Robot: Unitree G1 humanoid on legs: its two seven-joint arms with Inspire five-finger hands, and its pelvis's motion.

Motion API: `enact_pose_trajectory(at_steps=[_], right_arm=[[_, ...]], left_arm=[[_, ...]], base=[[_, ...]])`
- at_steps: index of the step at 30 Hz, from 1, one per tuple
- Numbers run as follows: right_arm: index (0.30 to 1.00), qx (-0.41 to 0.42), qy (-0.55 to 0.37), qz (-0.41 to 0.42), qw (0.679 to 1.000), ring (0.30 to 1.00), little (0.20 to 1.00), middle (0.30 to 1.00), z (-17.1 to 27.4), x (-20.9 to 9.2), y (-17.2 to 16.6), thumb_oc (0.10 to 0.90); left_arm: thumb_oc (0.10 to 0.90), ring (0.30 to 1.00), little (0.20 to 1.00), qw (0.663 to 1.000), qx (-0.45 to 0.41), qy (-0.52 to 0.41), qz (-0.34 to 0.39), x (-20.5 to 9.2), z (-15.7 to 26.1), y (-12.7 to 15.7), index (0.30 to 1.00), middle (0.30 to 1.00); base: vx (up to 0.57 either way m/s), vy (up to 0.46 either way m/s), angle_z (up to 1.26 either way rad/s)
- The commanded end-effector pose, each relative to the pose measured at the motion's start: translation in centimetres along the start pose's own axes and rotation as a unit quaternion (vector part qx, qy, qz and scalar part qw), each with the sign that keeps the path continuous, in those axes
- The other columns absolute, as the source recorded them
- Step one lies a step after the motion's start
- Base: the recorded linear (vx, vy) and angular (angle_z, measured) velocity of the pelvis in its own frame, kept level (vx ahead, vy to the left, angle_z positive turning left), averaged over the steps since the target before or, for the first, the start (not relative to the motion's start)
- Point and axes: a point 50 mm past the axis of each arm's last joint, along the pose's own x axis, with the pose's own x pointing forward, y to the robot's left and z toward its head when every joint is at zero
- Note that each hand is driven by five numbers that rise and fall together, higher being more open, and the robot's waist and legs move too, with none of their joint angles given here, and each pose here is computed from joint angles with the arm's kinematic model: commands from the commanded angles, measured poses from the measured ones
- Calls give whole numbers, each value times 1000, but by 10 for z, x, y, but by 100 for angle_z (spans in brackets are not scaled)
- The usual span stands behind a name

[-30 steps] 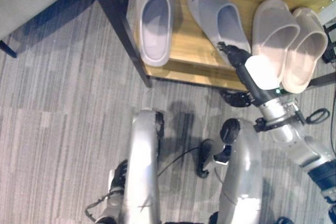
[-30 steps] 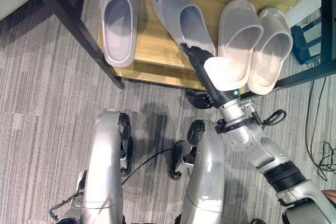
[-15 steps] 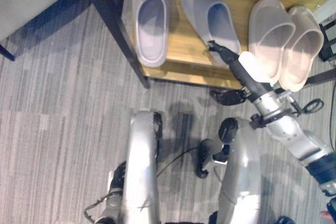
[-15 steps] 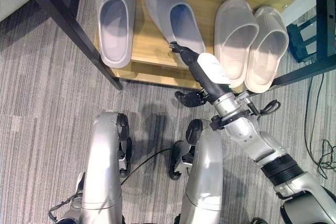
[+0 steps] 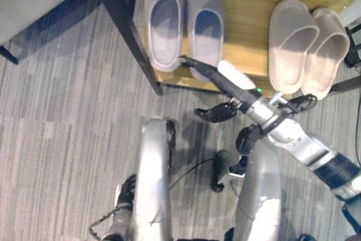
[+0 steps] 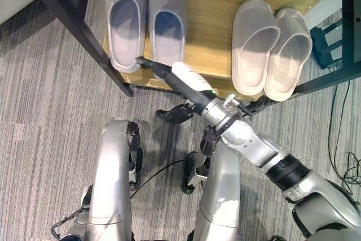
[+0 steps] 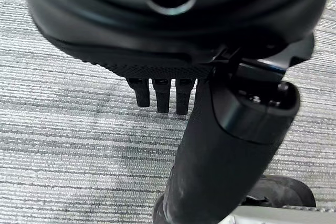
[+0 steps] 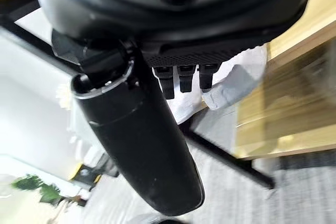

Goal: Arrange the slippers neatly on the shoe rack.

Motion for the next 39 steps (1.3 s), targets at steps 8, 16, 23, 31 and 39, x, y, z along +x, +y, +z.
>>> enact_pose_trajectory(at_steps=[8,16,23,31,39], right_arm=[[900,-100,-181,-99,973,900,900,900,70,32,-40,800],[900,-280,-231,-177,915,900,900,900,88,12,-56,800],[900,-156,-189,-144,959,900,900,900,74,-9,-42,800],[900,-56,-138,-96,984,900,900,900,52,-9,-32,800],[900,-39,-82,-84,992,900,900,900,27,1,-38,800]], left_arm=[[800,900,900,998,48,39,-7,-11,-30,1,900,900],[800,900,900,998,60,36,-2,-16,-36,-3,900,900],[800,900,900,998,55,39,-8,-19,-39,-6,900,900],[800,900,900,997,56,44,-22,-19,-41,-9,900,900],[800,900,900,997,59,46,-26,-19,-42,-8,900,900]], base=[[0,0,0],[0,0,0],[0,0,0],[0,0,0],[0,0,0]])
